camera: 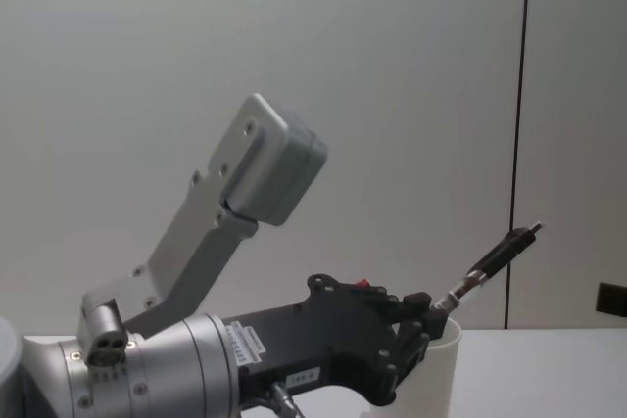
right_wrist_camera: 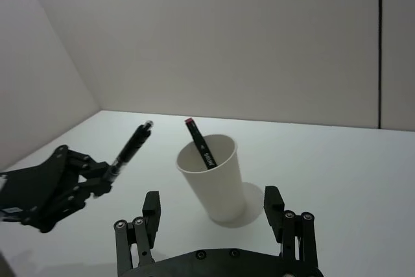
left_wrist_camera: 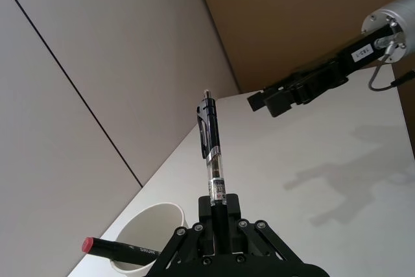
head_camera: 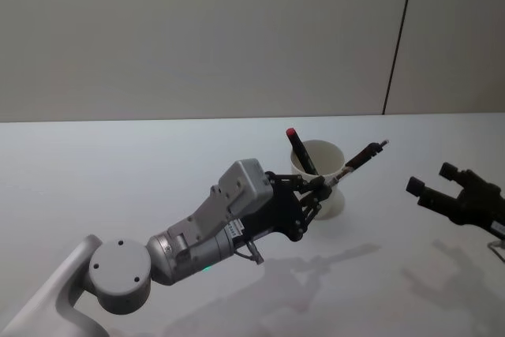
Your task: Place the pen into the pen holder.
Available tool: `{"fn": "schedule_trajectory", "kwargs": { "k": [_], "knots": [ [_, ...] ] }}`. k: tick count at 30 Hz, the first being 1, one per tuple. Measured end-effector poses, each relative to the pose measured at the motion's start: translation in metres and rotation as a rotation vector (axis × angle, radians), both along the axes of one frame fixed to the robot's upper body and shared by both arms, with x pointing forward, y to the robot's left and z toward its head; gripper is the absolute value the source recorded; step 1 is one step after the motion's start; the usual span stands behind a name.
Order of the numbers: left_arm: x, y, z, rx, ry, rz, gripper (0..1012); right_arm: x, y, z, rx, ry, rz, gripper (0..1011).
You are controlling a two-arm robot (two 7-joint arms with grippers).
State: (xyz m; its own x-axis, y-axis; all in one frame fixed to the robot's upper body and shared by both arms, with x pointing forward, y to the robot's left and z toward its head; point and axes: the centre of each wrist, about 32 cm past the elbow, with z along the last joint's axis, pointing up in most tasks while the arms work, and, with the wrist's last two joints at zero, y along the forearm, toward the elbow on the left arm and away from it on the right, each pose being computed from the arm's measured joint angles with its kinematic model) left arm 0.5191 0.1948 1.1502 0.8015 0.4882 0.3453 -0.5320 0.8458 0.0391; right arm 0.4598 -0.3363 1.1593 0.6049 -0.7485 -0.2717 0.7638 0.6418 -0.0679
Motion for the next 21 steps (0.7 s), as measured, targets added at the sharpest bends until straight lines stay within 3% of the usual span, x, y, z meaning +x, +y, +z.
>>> {"fn": "schedule_trajectory", "kwargs": {
  "k": [10,21],
  "knots": [
    [0.0,0.0,0.0,0.0,0.0,0.0,136,-0.01,0.005,-0.001,0.109,0.043,0.067,1002],
    [0.0,0.0,0.0,0.0,0.0,0.0,136,-0.021,0.019,-0.002,0.202,0.067,0.083,1002]
  ]
}}
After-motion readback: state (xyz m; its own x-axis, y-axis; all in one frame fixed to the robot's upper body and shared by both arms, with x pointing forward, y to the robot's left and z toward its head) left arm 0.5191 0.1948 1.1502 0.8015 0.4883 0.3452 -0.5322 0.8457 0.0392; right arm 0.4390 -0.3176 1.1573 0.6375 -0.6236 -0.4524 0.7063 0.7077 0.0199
